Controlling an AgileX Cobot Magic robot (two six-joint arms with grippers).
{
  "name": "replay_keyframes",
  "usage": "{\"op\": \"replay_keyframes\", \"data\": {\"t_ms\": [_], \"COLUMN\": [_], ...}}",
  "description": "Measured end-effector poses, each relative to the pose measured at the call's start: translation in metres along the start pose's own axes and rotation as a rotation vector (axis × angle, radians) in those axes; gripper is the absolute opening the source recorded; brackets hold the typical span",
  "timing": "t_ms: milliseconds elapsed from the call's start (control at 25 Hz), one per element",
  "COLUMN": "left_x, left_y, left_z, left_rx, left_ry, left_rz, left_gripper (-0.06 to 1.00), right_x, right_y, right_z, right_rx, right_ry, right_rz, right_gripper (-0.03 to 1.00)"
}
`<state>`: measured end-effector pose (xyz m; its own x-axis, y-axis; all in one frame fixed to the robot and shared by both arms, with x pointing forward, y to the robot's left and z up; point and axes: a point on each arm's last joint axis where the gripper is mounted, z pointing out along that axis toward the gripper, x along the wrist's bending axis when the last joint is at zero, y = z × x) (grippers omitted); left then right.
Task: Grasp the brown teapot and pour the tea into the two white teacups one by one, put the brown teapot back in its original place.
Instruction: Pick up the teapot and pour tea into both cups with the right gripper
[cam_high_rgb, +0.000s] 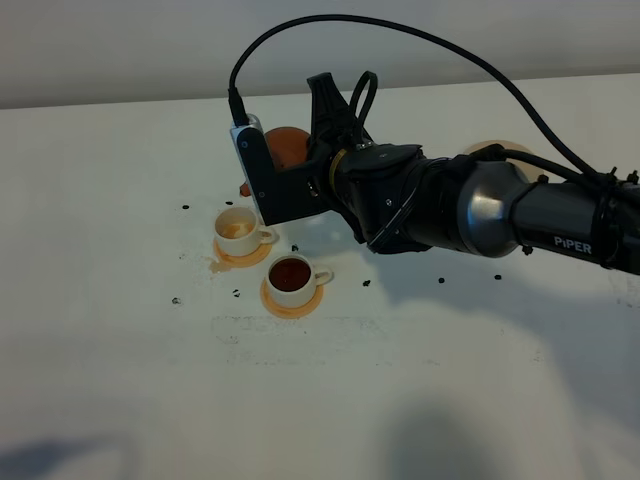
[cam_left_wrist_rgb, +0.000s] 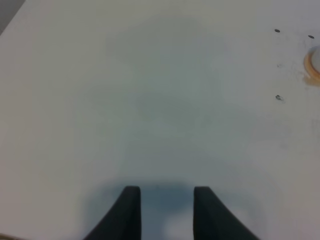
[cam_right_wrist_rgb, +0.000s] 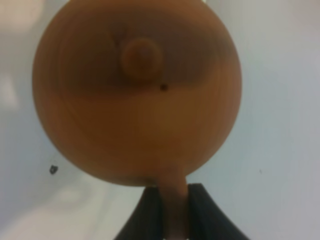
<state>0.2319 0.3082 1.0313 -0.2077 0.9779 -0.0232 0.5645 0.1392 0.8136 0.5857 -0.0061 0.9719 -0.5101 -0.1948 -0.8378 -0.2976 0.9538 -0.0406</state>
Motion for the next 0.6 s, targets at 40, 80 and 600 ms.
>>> {"op": "replay_keyframes", "data": {"t_ms": [40, 80, 600], "left_x": [0.0, 0.0, 0.0], "left_y": [0.0, 0.0, 0.0], "left_z": [0.0, 0.0, 0.0], "left_rx": [0.0, 0.0, 0.0], "left_ry": [0.0, 0.0, 0.0], "left_rz": [0.0, 0.0, 0.0], "left_gripper": [0.25, 0.25, 0.25], "right_x": [-0.0002, -0.0003, -0.0012], "right_y": [-0.0005, -0.0009, -0.0016], "right_z": [0.0002, 0.0003, 0.0008], "right_rx": [0.001, 0.003, -0.001], "right_ry": [0.0, -0.001, -0.008], "right_rz": [-0.001, -0.001, -0.057], "right_gripper": [0.09, 0.09, 0.09]}}
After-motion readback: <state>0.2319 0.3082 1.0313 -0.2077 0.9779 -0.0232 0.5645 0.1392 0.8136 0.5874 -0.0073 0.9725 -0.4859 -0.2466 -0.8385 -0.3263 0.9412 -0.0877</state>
